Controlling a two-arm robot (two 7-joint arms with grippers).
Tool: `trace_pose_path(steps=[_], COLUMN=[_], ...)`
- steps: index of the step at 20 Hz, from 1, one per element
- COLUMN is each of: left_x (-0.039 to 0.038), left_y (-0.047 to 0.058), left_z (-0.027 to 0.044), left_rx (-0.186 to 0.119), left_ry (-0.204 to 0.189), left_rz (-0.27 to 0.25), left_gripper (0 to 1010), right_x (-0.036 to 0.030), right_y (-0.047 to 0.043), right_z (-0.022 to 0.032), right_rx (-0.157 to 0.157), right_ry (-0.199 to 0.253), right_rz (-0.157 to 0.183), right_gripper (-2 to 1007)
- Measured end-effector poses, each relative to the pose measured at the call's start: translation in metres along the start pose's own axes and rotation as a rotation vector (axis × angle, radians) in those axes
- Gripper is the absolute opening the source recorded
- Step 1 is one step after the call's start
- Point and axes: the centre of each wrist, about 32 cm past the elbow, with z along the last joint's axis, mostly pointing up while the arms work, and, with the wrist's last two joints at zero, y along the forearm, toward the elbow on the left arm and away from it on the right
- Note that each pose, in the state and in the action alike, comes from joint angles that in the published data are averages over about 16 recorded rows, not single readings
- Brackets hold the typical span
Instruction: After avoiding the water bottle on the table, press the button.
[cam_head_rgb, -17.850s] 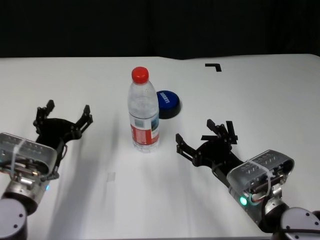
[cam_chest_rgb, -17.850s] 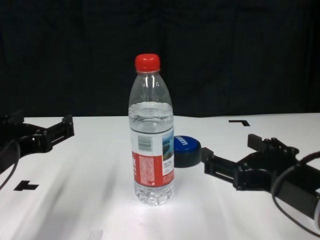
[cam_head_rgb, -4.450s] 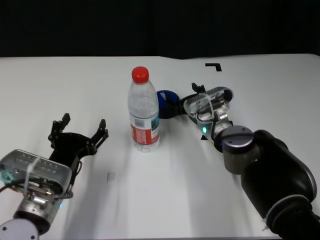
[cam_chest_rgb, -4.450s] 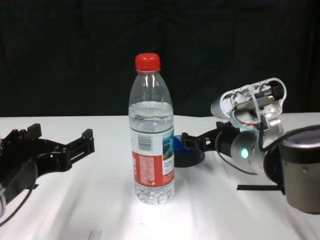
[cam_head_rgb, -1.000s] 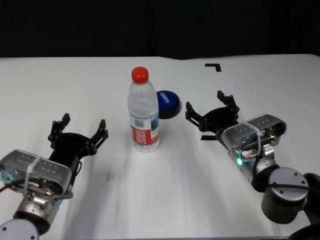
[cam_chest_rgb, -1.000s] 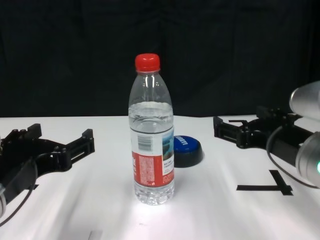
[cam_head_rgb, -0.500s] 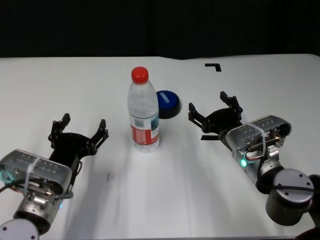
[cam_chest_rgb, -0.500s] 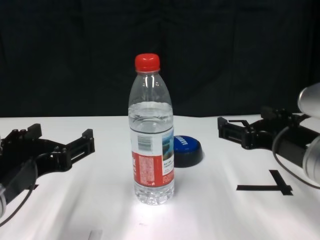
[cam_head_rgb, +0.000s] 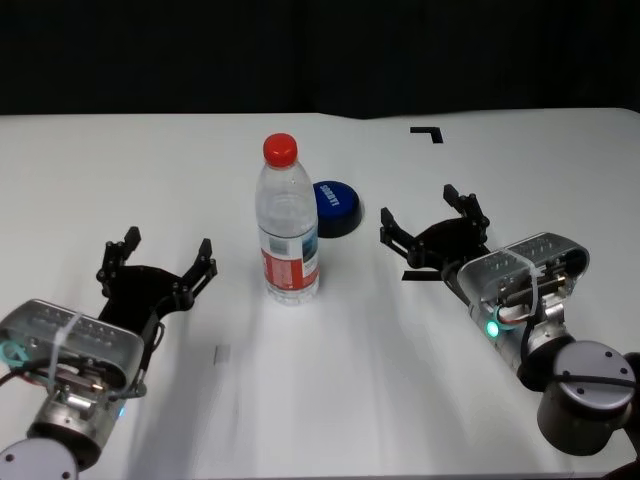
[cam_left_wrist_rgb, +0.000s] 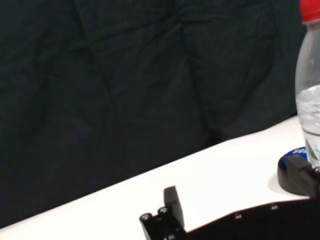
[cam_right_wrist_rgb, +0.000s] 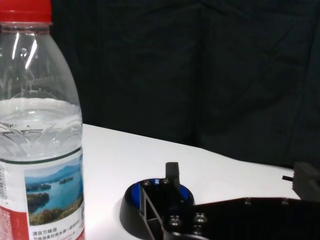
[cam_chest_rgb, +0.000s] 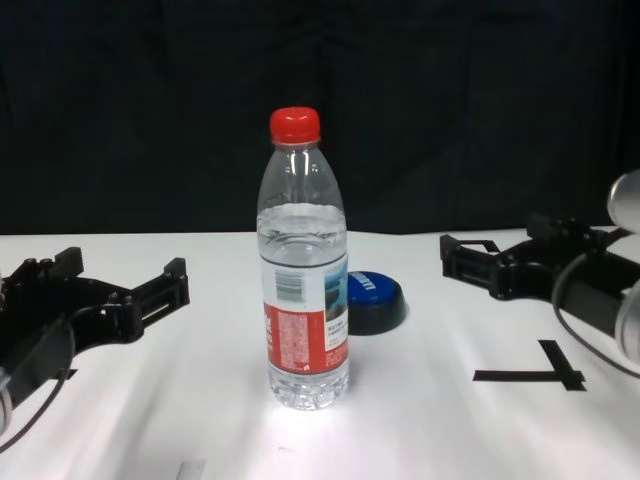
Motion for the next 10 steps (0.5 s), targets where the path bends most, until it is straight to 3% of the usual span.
trace_pose_path(steps=[10], left_x=[0.0], left_y=[0.0], left_z=[0.0], left_rx=[0.0], left_ry=[0.0], left_rz=[0.0], left_gripper=[1003], right_x=[-0.0008], right_y=[-0.0042], right_z=[-0.0011], right_rx=[-0.007], right_ry=[0.003], right_rz=[-0.007], right_gripper=[1003])
